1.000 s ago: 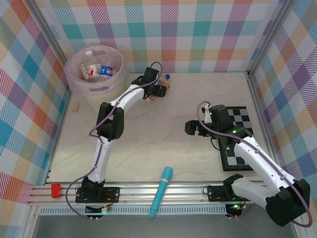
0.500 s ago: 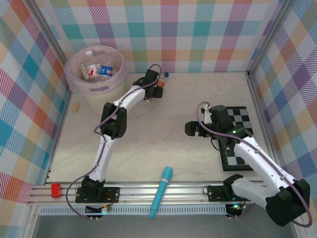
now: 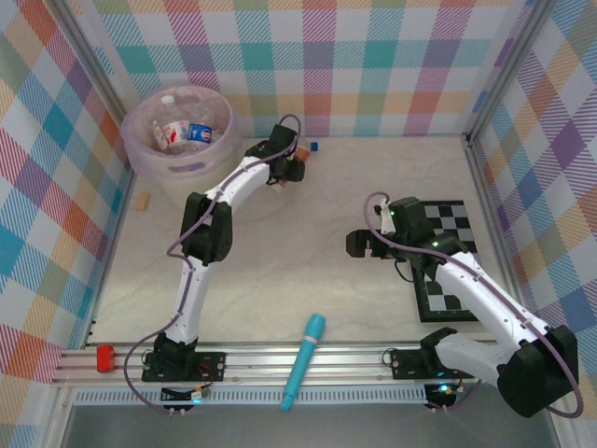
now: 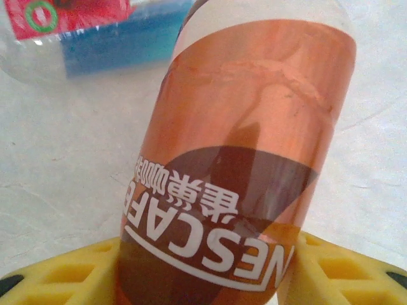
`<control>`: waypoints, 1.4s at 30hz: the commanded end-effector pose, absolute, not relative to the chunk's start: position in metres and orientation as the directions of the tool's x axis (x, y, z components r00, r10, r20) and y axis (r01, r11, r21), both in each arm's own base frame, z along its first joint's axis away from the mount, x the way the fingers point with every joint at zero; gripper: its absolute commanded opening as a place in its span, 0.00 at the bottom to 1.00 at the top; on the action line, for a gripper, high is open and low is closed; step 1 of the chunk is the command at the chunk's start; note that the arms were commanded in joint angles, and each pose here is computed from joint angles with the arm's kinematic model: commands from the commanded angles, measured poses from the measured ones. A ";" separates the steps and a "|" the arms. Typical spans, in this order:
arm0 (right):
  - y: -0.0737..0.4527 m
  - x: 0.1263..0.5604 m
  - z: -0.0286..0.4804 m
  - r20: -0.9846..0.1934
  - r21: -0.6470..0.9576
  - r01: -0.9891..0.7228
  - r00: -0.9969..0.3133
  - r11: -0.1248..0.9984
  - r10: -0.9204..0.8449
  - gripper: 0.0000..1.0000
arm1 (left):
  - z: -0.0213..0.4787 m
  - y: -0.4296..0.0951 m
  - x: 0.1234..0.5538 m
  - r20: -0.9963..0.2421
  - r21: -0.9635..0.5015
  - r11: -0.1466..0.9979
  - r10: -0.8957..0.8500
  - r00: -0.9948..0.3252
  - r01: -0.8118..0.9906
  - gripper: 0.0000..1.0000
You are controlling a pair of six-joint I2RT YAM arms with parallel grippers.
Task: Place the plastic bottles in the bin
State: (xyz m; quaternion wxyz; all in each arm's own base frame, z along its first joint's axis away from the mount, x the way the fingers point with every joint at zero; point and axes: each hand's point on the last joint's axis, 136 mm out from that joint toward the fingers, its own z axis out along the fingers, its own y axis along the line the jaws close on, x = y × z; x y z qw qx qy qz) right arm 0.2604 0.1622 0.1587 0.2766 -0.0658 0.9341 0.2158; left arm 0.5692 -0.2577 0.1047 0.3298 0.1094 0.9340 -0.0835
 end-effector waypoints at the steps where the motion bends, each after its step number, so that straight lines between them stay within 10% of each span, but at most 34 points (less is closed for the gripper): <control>1: 0.165 0.262 0.155 -0.545 0.365 -0.268 -0.838 0.891 -0.029 0.99 | 0.208 -0.279 0.545 -0.734 -0.143 0.932 0.126 -0.667 0.334 0.53; 21: 0.173 0.272 0.152 -0.534 0.364 -0.288 -0.844 0.886 -0.054 1.00 | 0.455 -0.186 0.446 -0.882 -0.295 0.884 -0.106 -0.459 0.363 0.42; 33: 0.176 0.272 0.150 -0.532 0.378 -0.293 -0.845 0.878 -0.053 0.99 | 0.453 0.022 0.466 -0.831 -0.421 0.899 -0.435 -0.345 -0.121 0.25; 42: 0.172 0.269 0.148 -0.528 0.371 -0.283 -0.848 0.884 -0.049 1.00 | 0.399 0.063 0.512 -0.763 -0.423 0.868 -0.495 -0.415 -0.258 0.23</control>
